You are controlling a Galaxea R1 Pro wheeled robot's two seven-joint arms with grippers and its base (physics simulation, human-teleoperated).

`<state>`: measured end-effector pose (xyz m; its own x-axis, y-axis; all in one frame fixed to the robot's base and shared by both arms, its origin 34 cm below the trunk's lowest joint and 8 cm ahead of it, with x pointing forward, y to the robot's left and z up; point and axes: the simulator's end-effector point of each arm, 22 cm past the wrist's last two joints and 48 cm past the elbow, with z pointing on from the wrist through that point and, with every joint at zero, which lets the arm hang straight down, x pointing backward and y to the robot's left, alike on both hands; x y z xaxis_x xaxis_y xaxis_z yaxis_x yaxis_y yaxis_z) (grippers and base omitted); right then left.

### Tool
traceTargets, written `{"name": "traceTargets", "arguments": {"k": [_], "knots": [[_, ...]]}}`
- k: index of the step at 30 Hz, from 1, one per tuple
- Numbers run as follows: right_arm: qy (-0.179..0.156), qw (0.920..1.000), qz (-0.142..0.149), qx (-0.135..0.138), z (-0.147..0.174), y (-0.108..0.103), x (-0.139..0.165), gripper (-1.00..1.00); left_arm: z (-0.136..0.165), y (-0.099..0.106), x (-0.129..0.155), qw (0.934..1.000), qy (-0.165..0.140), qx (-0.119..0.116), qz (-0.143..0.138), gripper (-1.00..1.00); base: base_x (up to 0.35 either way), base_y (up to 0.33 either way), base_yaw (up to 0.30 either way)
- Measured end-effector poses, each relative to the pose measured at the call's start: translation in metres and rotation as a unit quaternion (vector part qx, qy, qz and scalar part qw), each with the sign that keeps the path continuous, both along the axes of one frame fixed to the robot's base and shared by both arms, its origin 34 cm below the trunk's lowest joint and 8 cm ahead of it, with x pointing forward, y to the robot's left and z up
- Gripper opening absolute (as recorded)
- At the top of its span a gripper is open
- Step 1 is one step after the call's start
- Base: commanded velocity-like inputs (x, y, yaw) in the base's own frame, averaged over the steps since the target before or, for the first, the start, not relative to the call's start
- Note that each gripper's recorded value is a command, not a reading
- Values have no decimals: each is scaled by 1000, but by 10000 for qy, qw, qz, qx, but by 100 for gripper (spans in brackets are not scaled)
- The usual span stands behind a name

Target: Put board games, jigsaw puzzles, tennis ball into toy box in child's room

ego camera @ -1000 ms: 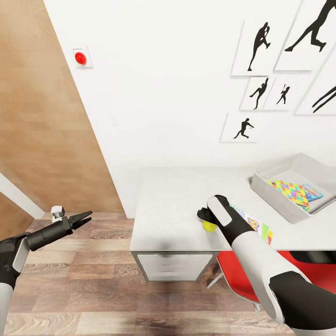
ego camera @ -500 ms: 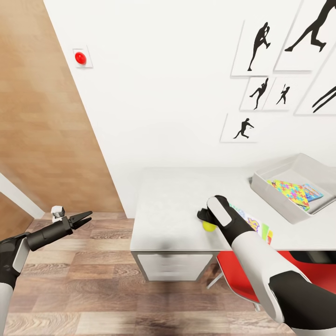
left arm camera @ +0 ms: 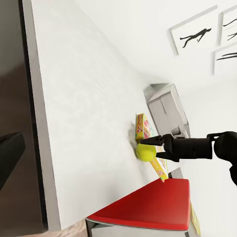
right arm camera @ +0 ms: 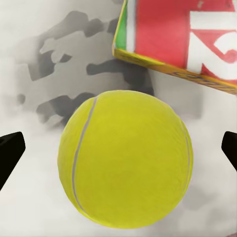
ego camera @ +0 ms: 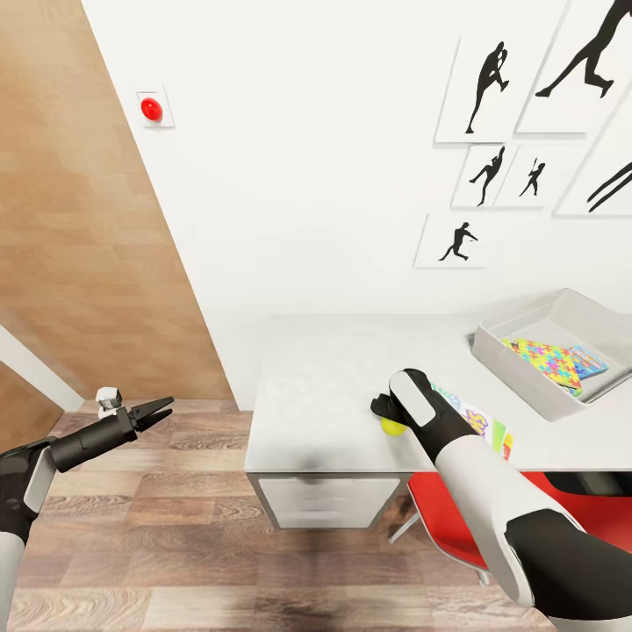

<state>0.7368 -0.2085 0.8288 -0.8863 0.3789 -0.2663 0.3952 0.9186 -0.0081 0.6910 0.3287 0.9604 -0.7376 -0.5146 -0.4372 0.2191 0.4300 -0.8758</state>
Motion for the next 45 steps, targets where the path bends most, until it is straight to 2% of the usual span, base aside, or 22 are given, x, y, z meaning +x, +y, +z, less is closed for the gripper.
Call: {"name": "traceTargets", "arguments": {"k": [33, 34, 45], "knots": [[-2, 10000, -4, 3, 0, 0, 0, 100, 0, 0, 0, 10000, -1, -2, 1, 100, -16, 0, 0], [-4, 10000, -6, 3, 0, 0, 0, -100, 0, 0, 0, 10000, -1, -3, 1, 100, -15, 0, 0], [-42, 10000, 17, 17, 3, 1, 3, -100, 0, 0, 0, 10000, -3, -5, 2, 100, -3, 0, 0]]}}
